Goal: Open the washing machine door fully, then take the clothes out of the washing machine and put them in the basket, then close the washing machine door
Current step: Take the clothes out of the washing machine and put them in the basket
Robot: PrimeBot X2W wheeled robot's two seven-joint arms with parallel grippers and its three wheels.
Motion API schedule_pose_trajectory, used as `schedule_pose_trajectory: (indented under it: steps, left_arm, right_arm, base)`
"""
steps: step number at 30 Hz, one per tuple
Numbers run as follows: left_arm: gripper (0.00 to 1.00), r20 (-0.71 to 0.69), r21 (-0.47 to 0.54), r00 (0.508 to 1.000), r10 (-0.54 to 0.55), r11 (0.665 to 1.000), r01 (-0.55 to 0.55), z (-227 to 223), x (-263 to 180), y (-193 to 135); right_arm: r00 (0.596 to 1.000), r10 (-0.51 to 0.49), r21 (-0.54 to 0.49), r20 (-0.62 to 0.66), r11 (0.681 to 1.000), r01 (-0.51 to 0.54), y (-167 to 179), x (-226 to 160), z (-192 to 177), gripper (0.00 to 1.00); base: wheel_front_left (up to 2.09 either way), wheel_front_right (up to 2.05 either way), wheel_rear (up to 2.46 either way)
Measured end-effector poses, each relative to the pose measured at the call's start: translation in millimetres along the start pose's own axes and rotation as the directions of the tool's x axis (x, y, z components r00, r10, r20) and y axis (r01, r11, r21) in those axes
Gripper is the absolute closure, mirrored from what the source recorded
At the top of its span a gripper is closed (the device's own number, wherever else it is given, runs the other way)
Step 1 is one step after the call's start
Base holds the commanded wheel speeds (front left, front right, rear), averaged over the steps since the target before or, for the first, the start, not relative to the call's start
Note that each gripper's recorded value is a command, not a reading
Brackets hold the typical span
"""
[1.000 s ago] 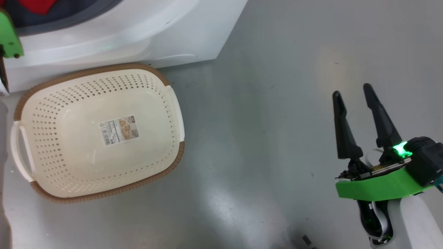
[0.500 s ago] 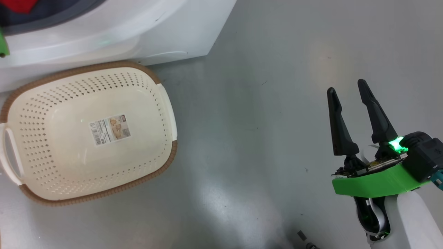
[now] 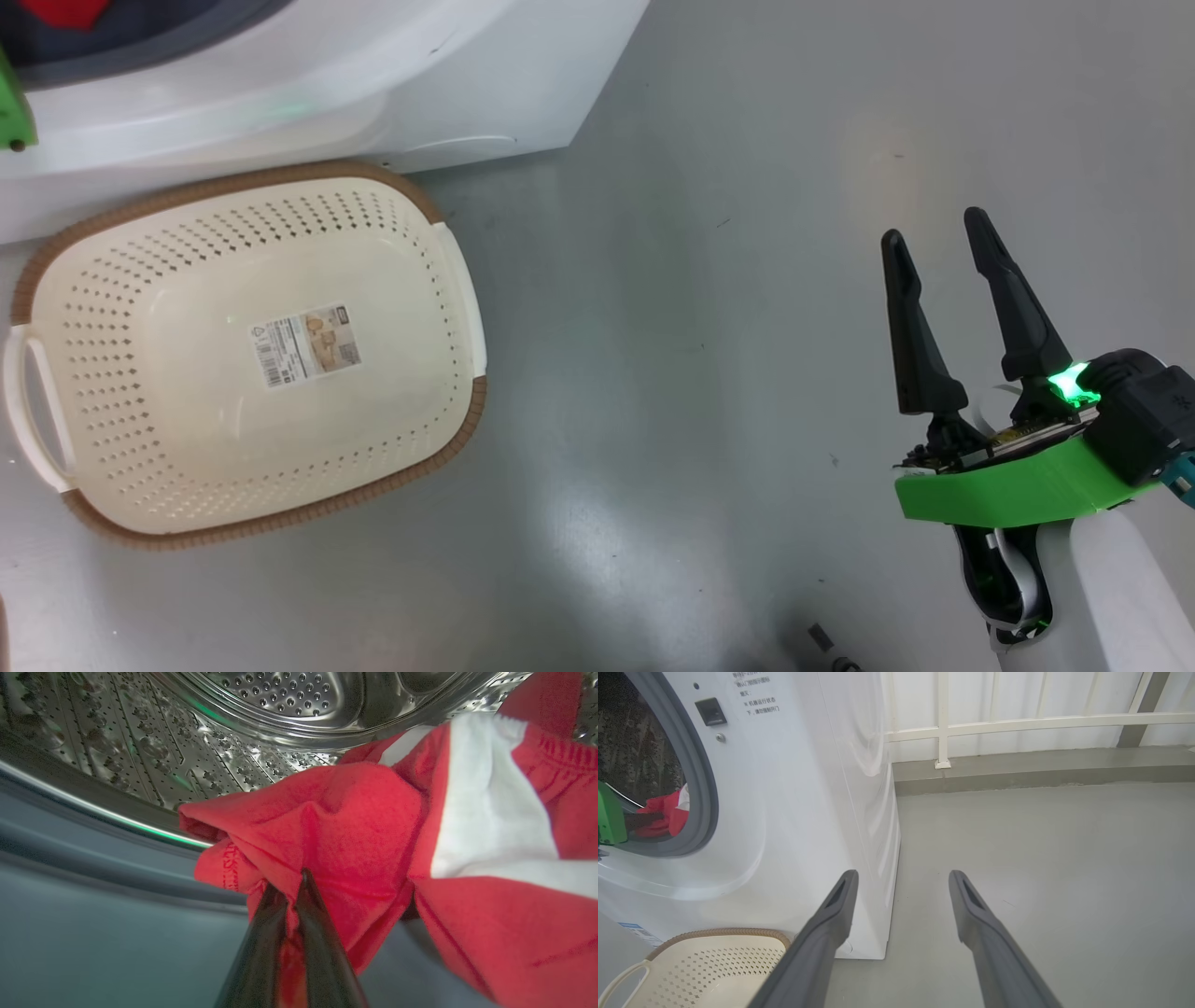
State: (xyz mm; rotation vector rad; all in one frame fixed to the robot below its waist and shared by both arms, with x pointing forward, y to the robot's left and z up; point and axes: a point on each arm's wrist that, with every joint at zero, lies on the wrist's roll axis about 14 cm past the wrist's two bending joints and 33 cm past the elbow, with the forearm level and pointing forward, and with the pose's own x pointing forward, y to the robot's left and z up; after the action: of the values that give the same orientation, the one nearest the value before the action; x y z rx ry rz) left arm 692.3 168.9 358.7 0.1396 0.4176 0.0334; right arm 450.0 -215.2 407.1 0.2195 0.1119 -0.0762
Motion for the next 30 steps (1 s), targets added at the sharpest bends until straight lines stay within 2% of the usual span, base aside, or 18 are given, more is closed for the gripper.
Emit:
schedule_pose_trajectory:
  steps: [5,17,30]
  left_arm:
    - [1.00,0.097,-0.036,0.995,-0.036,0.999,0.040,18.7,-3.0,-5.0]
    - [1.00,0.282,-0.012,0.953,-0.110,0.993,0.118,46.1,-26.6,-18.5]
    - [1.00,0.431,-0.050,0.897,-0.096,0.990,0.130,65.0,-77.8,-11.3]
  right_arm:
    - [1.000,0.008,0.005,0.002,1.000,-0.008,3.0,1.4,0.2,0.00]
    - [0.999,0.030,0.016,0.020,0.999,-0.030,11.1,3.9,5.5,0.00]
    - [0.997,0.061,0.029,0.057,0.998,-0.062,22.6,5.0,18.5,0.00]
  base:
    - [0.00,0.00,0.00]
    - [0.00,0.00,0.00]
    - [0.00,0.00,0.00]
